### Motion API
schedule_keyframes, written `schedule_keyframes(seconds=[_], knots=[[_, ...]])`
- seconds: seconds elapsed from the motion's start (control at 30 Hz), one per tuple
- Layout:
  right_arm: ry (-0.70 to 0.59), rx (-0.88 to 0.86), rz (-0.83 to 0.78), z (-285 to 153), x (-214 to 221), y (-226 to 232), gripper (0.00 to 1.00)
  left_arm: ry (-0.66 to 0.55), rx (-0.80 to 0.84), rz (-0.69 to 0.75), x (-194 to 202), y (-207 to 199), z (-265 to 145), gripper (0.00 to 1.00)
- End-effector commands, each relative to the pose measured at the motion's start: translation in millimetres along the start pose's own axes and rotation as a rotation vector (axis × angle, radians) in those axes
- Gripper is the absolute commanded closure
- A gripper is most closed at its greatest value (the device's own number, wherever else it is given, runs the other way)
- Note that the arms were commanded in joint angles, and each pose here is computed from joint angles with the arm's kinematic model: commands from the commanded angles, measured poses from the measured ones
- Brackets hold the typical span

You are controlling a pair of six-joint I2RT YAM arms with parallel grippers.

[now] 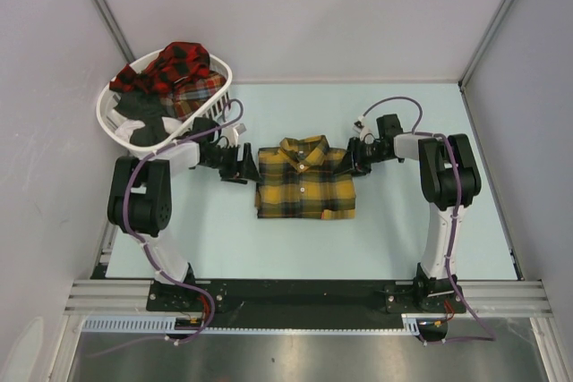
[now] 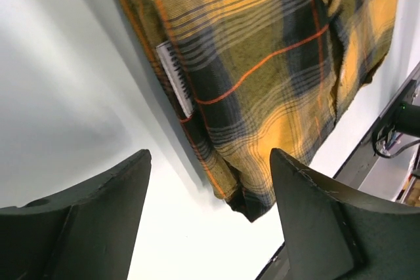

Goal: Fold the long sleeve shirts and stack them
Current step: Fold the shirt, then neatly place the folded shirt to the corner

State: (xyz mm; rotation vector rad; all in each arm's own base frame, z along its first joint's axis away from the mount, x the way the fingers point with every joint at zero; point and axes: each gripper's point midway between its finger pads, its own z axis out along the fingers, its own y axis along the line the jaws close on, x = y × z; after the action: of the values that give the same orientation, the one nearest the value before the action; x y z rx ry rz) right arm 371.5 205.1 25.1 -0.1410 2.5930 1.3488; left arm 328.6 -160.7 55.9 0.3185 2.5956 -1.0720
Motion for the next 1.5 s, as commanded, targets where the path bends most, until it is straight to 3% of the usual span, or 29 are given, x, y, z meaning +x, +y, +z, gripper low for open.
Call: schedule_keyframes(seconds=[0.0,0.23,0.33,0.37,0.57,0.9,0.97,1.0,1.03,1.33,1.47], knots=[[0.032,0.065,0.026,12,20,-21,0.67,-0.023,-0.015,-0.058,4,13,12,0.22],[0.041,0.078,0.038,12,29,-25,0.73,0.021,0.038,-0.086,7,10,35,0.3],[0.007,0.099,0.023,9,19,-25,0.88,0.019,0.041,-0.087,3,9,35,0.27],[-0.01,0.103,0.018,8,14,-26,0.99,0.013,0.028,-0.076,1,10,33,0.26],[-0.168,0.191,-0.057,-17,-56,-43,1.0,-0.002,-0.027,-0.011,-13,15,15,0.21],[-0.287,0.386,-0.171,-70,-146,-82,1.0,0.01,-0.086,0.044,-27,19,-6,0.16],[-0.28,0.415,-0.174,-89,-155,-94,1.0,0.03,-0.091,0.046,-24,20,-7,0.14],[-0.273,0.432,-0.145,-95,-156,-108,1.0,0.031,-0.093,0.051,-27,19,-8,0.02],[-0.285,0.454,-0.251,-111,-176,-103,1.0,0.036,-0.095,0.05,-27,19,-10,0.01],[-0.164,0.636,-0.357,-198,-177,-169,1.0,0.035,-0.104,0.11,-36,12,-19,0.01],[-0.185,0.719,-0.418,-237,-184,-188,1.0,0.037,-0.096,0.12,-33,9,-19,0.01]])
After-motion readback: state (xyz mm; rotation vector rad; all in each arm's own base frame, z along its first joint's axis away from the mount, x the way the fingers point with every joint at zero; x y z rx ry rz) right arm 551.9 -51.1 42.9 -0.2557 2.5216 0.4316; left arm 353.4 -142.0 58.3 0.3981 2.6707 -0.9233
